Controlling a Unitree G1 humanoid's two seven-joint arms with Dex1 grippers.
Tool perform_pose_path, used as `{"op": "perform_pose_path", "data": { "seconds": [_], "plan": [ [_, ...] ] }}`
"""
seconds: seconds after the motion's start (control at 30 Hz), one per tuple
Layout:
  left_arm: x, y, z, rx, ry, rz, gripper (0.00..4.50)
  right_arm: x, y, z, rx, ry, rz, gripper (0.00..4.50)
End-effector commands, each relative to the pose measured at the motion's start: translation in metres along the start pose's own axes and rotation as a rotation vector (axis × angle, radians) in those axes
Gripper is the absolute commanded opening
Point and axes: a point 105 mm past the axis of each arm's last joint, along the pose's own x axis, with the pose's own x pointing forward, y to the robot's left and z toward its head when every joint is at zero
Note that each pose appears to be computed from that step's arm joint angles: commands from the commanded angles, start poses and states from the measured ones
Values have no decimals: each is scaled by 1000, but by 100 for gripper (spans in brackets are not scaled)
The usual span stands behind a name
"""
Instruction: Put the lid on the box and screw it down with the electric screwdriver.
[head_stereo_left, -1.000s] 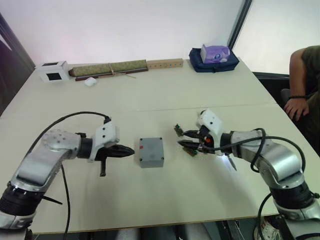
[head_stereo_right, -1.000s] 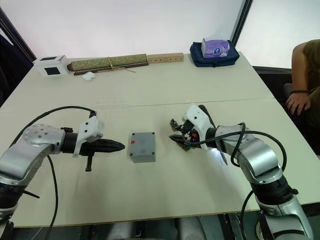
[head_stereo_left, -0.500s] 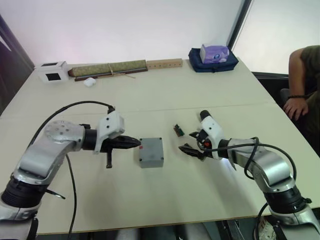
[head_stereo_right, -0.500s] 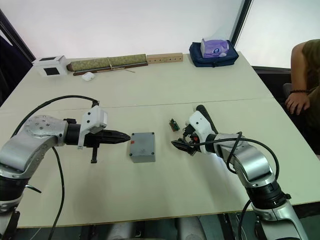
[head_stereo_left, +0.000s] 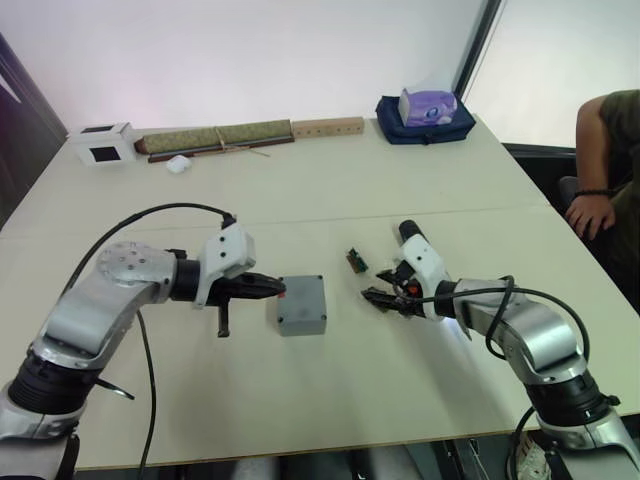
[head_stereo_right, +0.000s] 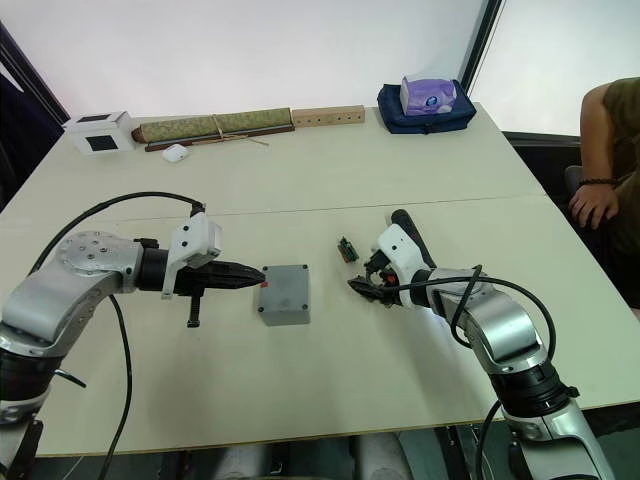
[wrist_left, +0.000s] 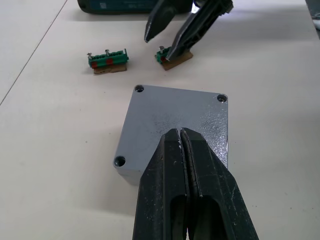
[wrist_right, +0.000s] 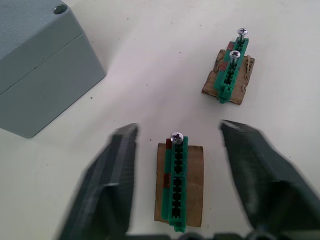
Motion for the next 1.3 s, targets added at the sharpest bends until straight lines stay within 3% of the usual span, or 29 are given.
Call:
{"op": "perform_pose_path", "data": {
  "seconds": [0.03, 0.1, 0.43, 0.8, 0.97, 1.3],
  "plan": [
    [-1, -2, 14, 51, -23, -3, 0, -1, 0, 5, -20, -23, -7, 101],
    [-2, -2, 14, 52, -24, 0, 0, -1, -1, 4, -30, -14, -9, 10],
    [-2, 0, 16, 58, -29, 10, 0, -4, -3, 12, -51, -20, -13, 10],
    [-6, 1, 11, 49, -11, 17, 0, -23, 22, 71, -122, -107, 101, 10],
    [-6, 2, 9, 47, -8, 20, 0, -14, 46, 92, -154, -120, 199, 10],
    [-5, 0, 10, 46, -14, 30, 0, 16, 56, 89, -202, -52, 239, 10]
  ]
}}
